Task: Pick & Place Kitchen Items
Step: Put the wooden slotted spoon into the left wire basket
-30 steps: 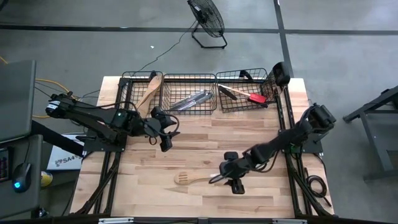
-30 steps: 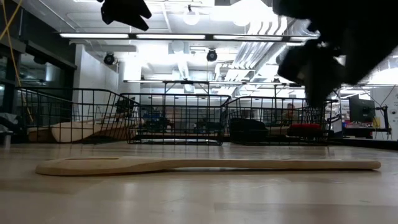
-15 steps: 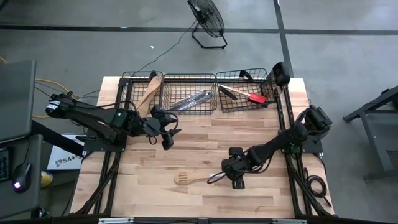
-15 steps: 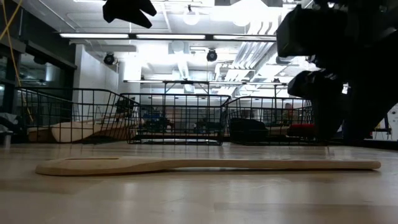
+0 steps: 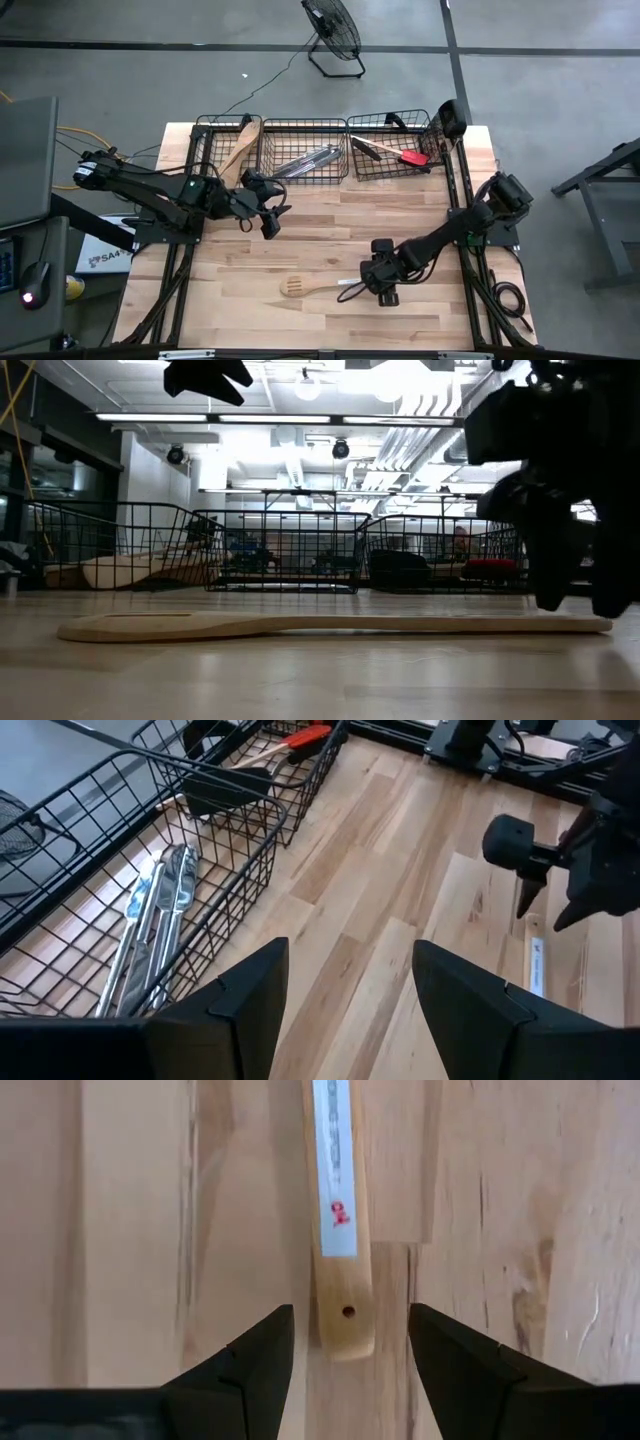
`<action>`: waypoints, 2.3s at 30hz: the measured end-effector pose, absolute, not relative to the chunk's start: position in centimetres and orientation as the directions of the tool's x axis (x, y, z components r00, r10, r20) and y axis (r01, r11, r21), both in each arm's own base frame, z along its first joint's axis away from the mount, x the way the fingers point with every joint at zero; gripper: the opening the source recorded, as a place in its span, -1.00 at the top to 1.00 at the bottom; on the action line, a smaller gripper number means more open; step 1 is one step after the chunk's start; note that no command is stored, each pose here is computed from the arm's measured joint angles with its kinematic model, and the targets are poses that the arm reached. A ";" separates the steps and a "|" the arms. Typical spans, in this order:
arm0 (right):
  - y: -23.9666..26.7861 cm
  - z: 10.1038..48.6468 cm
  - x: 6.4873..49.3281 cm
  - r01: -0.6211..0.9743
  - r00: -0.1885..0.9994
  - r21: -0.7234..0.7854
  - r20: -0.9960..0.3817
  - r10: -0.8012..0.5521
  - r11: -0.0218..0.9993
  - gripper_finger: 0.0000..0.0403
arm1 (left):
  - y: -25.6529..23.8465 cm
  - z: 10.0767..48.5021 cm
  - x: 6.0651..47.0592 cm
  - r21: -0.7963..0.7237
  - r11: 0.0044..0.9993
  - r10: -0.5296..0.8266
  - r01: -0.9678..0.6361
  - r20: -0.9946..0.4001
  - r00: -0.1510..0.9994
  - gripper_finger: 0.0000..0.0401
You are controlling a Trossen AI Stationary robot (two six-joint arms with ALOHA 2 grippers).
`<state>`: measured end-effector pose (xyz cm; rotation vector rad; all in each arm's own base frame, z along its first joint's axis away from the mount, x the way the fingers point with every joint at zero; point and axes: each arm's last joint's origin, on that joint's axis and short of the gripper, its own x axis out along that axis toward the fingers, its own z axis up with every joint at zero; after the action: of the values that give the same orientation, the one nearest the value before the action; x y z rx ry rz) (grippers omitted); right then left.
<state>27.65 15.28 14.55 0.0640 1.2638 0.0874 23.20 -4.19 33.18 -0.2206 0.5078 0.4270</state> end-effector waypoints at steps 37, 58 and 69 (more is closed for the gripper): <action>15.6 13.0 27.5 -0.043 0.262 0.018 -0.965 0.029 0.999 0.63 | -4.2 33.1 23.2 -0.110 0.887 0.335 -0.449 -0.518 0.787 -0.04; 15.5 13.6 27.2 -0.047 0.242 0.066 -0.967 0.076 0.997 0.67 | -4.2 33.1 23.2 -0.113 0.888 0.329 -0.445 -0.519 0.789 -0.04; 14.8 15.9 25.8 -0.009 0.228 0.045 -0.972 0.046 0.999 0.68 | -4.2 33.1 23.2 -0.114 0.889 0.328 -0.445 -0.519 0.789 -0.04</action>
<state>25.84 14.82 15.87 0.0325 1.3398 0.0379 23.18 -4.22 33.14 -0.2363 0.5128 0.4202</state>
